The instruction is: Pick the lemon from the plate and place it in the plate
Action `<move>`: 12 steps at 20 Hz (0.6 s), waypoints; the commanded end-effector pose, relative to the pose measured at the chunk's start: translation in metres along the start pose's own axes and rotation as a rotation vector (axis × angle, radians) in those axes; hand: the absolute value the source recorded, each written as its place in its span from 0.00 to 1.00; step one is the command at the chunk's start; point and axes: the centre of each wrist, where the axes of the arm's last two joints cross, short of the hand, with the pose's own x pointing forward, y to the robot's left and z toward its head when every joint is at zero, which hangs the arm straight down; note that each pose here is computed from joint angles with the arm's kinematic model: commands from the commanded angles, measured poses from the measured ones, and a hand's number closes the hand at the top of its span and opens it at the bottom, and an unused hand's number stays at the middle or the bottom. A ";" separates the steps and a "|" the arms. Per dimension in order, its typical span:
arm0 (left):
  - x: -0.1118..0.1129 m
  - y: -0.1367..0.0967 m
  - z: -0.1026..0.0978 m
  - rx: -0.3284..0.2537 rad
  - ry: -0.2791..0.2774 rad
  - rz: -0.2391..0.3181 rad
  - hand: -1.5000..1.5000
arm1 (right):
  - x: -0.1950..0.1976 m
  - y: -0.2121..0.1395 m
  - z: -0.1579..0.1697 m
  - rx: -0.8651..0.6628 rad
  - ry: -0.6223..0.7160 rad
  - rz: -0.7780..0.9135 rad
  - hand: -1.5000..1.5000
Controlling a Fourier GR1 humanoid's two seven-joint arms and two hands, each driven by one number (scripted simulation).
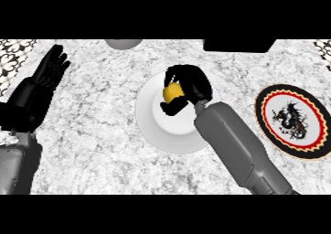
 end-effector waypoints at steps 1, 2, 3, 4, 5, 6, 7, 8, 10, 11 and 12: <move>0.021 -0.017 -0.015 -0.017 -0.005 -0.001 0.50 | 0.002 0.015 -0.010 -0.008 0.095 -0.028 0.00; 0.013 -0.002 -0.005 -0.042 -0.013 0.001 0.50 | -0.011 0.028 -0.003 -0.003 0.097 -0.044 0.00; 0.011 -0.010 -0.018 -0.008 -0.007 -0.017 0.50 | -0.009 0.013 -0.016 0.040 0.070 -0.081 0.00; 0.001 -0.025 -0.006 -0.019 -0.009 0.003 0.50 | -0.009 0.021 -0.011 0.036 0.064 -0.120 0.00; 0.001 -0.014 -0.015 -0.030 -0.008 0.009 0.50 | -0.003 0.017 -0.015 0.047 0.041 -0.141 0.00; 0.010 -0.019 -0.001 -0.042 -0.022 -0.001 0.50 | -0.011 0.013 -0.018 0.025 0.041 -0.191 0.00; 0.021 -0.006 -0.012 -0.038 -0.035 -0.006 0.50 | -0.009 0.016 -0.017 0.014 0.022 -0.199 0.00; 0.010 -0.015 -0.018 -0.029 -0.011 0.002 0.50 | -0.021 0.029 -0.004 0.002 0.000 -0.250 0.00; 0.021 -0.018 -0.002 -0.043 -0.011 -0.006 0.50 | -0.010 0.017 -0.014 -0.062 -0.015 -0.288 0.00; -0.004 -0.012 -0.003 -0.032 -0.002 0.006 0.50 | 0.001 0.010 -0.017 -0.087 -0.023 -0.336 0.00; 0.008 -0.014 -0.003 -0.038 -0.013 0.008 0.50 | 0.000 0.012 -0.015 -0.133 -0.015 -0.373 0.00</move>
